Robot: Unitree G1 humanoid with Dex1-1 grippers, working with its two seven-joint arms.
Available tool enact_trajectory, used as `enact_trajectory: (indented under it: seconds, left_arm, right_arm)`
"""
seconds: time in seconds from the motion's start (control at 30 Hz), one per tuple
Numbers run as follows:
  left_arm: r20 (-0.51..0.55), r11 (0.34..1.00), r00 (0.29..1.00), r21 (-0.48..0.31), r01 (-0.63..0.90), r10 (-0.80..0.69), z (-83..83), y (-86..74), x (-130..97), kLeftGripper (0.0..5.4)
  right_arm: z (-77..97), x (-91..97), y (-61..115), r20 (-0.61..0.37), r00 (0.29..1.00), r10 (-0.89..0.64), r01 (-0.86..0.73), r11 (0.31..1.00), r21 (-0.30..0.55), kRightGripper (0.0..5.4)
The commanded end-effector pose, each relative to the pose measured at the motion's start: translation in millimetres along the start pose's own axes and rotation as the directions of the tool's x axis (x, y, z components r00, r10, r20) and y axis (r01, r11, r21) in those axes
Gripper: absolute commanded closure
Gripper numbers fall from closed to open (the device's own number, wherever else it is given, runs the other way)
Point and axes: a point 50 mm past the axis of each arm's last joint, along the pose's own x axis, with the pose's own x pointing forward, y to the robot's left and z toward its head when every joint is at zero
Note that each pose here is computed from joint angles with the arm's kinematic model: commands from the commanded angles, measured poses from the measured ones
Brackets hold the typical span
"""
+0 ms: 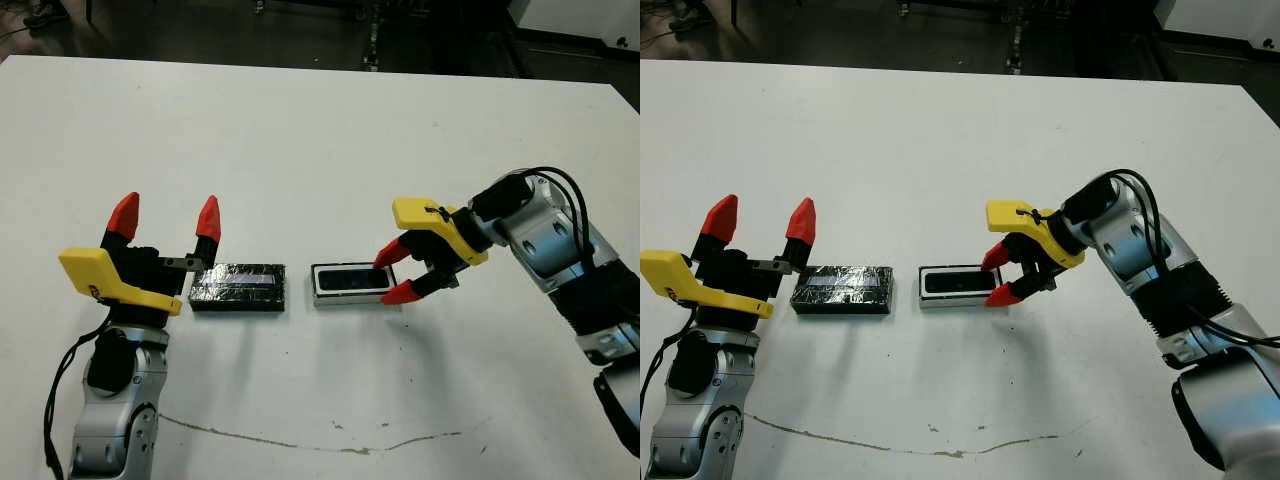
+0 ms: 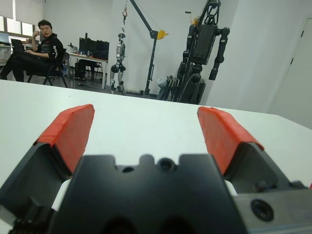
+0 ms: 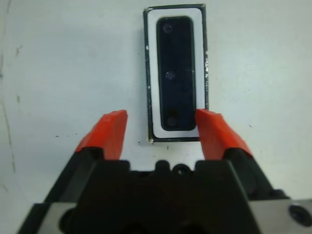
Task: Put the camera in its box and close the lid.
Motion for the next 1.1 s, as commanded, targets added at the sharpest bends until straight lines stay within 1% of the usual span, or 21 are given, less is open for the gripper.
enact_trajectory:
  seconds: [0.03,0.1,0.13,0.17,0.27,0.33,0.47,0.6,0.7,0.8,0.87,0.97,1.03,1.1]
  left_arm:
    - [-0.022,1.0,1.0,0.013,-0.004,0.005,-3.5,1.8,-2.9,0.0]
    - [-0.022,1.0,1.0,0.012,-0.006,0.006,-3.6,1.6,-2.9,0.0]
    - [-0.022,1.0,1.0,0.012,-0.006,0.007,-3.7,1.5,-2.9,0.0]
    - [-0.022,1.0,1.0,0.012,-0.006,0.006,-3.7,1.4,-3.0,0.0]
    - [-0.022,1.0,1.0,0.008,-0.004,0.004,-3.8,1.3,-2.9,0.0]
    - [-0.022,1.0,1.0,0.006,-0.003,0.003,-3.6,1.2,-2.8,0.0]
    - [-0.02,1.0,1.0,0.011,-0.004,0.004,-3.2,0.8,-2.6,0.0]
    - [-0.022,1.0,1.0,0.014,-0.002,0.003,-3.1,0.4,-2.4,0.0]
    - [-0.02,1.0,1.0,0.014,-0.003,0.003,-3.0,0.1,-2.3,0.0]
    - [-0.021,1.0,1.0,0.007,0.001,0.0,-2.8,0.4,-2.2,0.0]
    - [-0.022,1.0,1.0,0.006,0.001,-0.001,-3.0,0.9,-2.2,0.0]
    - [-0.022,1.0,1.0,0.009,0.002,-0.002,-3.0,1.6,-2.4,0.0]
    - [-0.024,1.0,1.0,0.009,0.004,-0.003,-2.3,2.2,-2.7,0.0]
    - [-0.027,1.0,1.0,0.012,0.002,-0.002,-1.8,3.1,-2.9,0.0]
  right_arm:
    - [-2.3,-1.2,-0.9,-0.022,1.0,-0.003,0.003,1.0,-0.013,1.02]
    - [-2.1,-1.1,-1.2,-0.02,1.0,-0.013,0.013,1.0,-0.025,0.9]
    - [-2.0,-1.2,-1.3,-0.02,1.0,-0.018,0.018,0.999,-0.033,0.66]
    - [-2.0,-1.3,-1.5,-0.017,1.0,-0.026,0.025,0.999,-0.036,0.64]
    - [-0.7,-4.0,-2.0,-0.01,0.998,-0.054,0.054,0.998,-0.021,0.25]
    - [2.8,-8.4,-3.1,0.017,0.997,-0.069,0.069,0.998,-0.013,0.01]
    - [14.2,-22.2,-5.4,0.049,0.99,-0.134,0.135,0.991,-0.02,0.01]
    - [24.5,-37.7,-4.3,0.135,0.972,-0.192,0.195,0.981,-0.007,0.01]
    - [26.8,-44.7,-2.0,0.171,0.96,-0.224,0.226,0.974,0.005,0.01]
    - [26.1,-49.5,0.2,0.216,0.942,-0.259,0.256,0.966,0.041,0.01]
    - [24.6,-52.7,1.7,0.25,0.922,-0.295,0.285,0.956,0.075,0.01]
    - [20.4,-55.9,4.6,0.334,0.873,-0.356,0.338,0.934,0.114,0.01]
    - [14.2,-55.8,8.0,0.4,0.809,-0.431,0.391,0.902,0.183,0.01]
    - [7.8,-53.8,12.7,0.457,0.727,-0.512,0.439,0.859,0.263,0.01]
